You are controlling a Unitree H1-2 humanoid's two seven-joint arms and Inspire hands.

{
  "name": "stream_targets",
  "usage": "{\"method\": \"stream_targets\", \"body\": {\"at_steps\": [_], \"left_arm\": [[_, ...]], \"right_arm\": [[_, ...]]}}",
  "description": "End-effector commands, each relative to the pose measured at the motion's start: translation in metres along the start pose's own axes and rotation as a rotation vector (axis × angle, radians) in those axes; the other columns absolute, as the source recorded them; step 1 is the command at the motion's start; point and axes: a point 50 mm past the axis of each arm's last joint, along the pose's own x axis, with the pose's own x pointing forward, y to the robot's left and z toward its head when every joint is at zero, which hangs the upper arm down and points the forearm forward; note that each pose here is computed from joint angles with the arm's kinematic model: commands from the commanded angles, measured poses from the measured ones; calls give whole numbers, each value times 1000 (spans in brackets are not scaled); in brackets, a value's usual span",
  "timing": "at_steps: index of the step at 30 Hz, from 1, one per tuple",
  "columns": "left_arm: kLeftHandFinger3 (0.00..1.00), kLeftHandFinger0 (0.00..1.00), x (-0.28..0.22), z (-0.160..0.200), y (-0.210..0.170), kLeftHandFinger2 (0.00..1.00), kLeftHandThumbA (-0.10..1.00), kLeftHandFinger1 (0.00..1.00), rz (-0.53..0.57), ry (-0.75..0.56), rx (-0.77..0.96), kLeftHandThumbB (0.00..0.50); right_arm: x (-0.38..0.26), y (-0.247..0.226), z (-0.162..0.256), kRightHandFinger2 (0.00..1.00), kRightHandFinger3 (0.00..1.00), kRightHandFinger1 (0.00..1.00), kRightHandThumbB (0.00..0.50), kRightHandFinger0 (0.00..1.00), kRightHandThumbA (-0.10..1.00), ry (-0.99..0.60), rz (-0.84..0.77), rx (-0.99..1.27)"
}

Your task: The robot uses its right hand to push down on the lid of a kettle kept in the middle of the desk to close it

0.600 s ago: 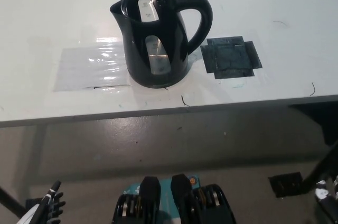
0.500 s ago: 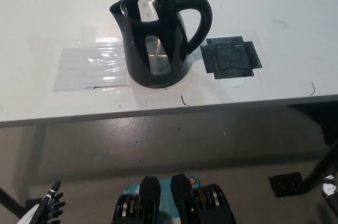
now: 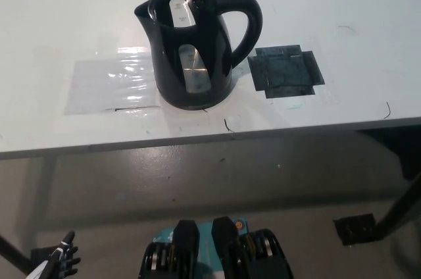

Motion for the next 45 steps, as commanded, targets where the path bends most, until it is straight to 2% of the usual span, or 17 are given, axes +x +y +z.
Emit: {"method": "stream_targets", "body": {"at_steps": [1,2,5,8,9,14,18,25,29,36,42,45], "left_arm": [[1000,1000,-15,5,23,1000,1000,1000,20,-19,38,140],[1000,1000,-16,1,20,1000,1000,1000,22,-18,39,131],[1000,1000,-17,-5,16,1000,1000,1000,23,-8,16,126],[1000,1000,-16,-4,14,1000,1000,1000,21,3,23,105],[1000,1000,-15,-2,13,1000,1000,1000,16,7,23,104],[1000,1000,-15,-2,6,1000,1000,1000,-15,0,-1,93],[1000,1000,-16,-7,-3,1000,1000,1000,-32,19,-10,98],[1000,1000,-11,-13,-15,1000,1000,1000,-69,29,-7,92],[1000,1000,-13,-17,-23,1000,1000,1000,-74,35,-5,84],[1000,1000,-12,-20,-25,1000,1000,1000,-86,42,17,88],[1000,1000,-8,-18,-27,1000,1000,1000,-97,37,42,88],[1000,1000,-5,-18,-30,1000,1000,1000,-100,40,41,87]], "right_arm": [[77,15,92,1000,1000,1000,102,1000,331,-195,92,-26],[94,29,87,1000,1000,1000,89,1000,294,-180,97,-45],[113,51,81,1000,1000,1000,94,1000,253,-154,120,-28],[133,76,75,1000,1000,1000,92,1000,71,-119,123,-24],[140,85,71,1000,1000,1000,89,1000,107,-95,119,-33],[159,115,39,1000,1000,1000,102,1000,85,60,98,80],[165,131,17,1000,1000,1000,77,1000,68,165,74,168],[188,169,-8,1000,1000,1000,114,1000,199,309,104,218],[194,202,-21,1000,1000,1000,128,1000,216,399,132,209],[200,222,-29,1000,1000,1000,130,1000,251,457,149,163],[217,219,-17,1000,1000,1000,99,1000,283,427,149,172],[233,223,-2,1000,1000,1000,122,1000,272,393,168,141]]}}
